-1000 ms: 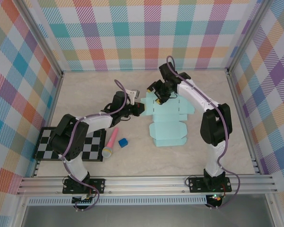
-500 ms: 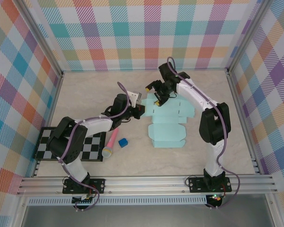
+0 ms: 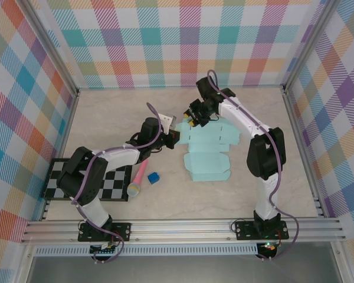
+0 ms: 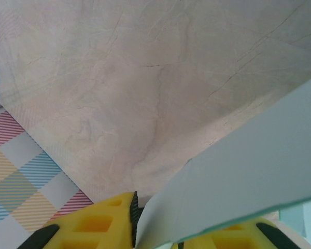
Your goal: Fold the paper box
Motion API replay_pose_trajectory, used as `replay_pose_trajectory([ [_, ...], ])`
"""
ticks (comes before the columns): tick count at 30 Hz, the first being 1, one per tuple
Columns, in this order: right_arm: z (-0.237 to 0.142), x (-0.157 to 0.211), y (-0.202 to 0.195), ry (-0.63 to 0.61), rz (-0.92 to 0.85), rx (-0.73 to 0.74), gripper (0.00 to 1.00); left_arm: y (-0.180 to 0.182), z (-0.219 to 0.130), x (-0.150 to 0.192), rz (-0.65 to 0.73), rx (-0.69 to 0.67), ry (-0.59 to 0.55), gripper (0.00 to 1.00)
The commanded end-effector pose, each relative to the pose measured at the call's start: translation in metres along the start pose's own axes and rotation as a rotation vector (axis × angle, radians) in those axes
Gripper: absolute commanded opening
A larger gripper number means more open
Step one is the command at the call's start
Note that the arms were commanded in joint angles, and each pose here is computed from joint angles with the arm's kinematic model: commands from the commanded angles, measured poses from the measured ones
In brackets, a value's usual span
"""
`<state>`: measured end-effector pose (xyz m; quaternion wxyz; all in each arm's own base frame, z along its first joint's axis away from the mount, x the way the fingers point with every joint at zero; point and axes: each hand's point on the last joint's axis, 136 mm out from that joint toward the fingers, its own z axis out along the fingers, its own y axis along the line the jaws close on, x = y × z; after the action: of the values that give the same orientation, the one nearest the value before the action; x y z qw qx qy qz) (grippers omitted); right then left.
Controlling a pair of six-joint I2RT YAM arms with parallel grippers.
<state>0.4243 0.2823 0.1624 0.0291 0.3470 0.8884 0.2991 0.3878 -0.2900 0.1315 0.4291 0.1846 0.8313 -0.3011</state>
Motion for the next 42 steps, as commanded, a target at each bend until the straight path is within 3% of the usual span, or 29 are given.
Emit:
replay_pose_trajectory([
  [1, -0.021, 0.009, 0.007, -0.005, -0.073, -0.015, 0.2, -0.003, 0.006, 0.0, 0.016, 0.011, 0.0, 0.0],
  [18, -0.038, 0.01, -0.001, 0.06, -0.137, -0.036, 0.18, 0.009, 0.016, 0.022, -0.005, 0.003, 0.008, 0.0],
  [27, -0.036, 0.014, -0.006, 0.161, -0.046, -0.121, 0.19, 0.01, 0.025, 0.031, -0.017, 0.013, 0.01, 0.0],
  [37, -0.045, 0.011, -0.013, 0.131, -0.212, -0.086, 0.16, 0.016, 0.039, 0.018, -0.138, 0.04, 0.004, 0.0],
  [39, -0.041, 0.009, -0.023, 0.118, -0.274, -0.06, 0.2, 0.016, 0.036, 0.01, -0.126, 0.032, -0.016, 0.0],
  [42, -0.049, 0.005, -0.031, 0.072, -0.324, -0.011, 0.36, 0.017, 0.033, 0.004, -0.101, 0.014, -0.036, 0.0],
])
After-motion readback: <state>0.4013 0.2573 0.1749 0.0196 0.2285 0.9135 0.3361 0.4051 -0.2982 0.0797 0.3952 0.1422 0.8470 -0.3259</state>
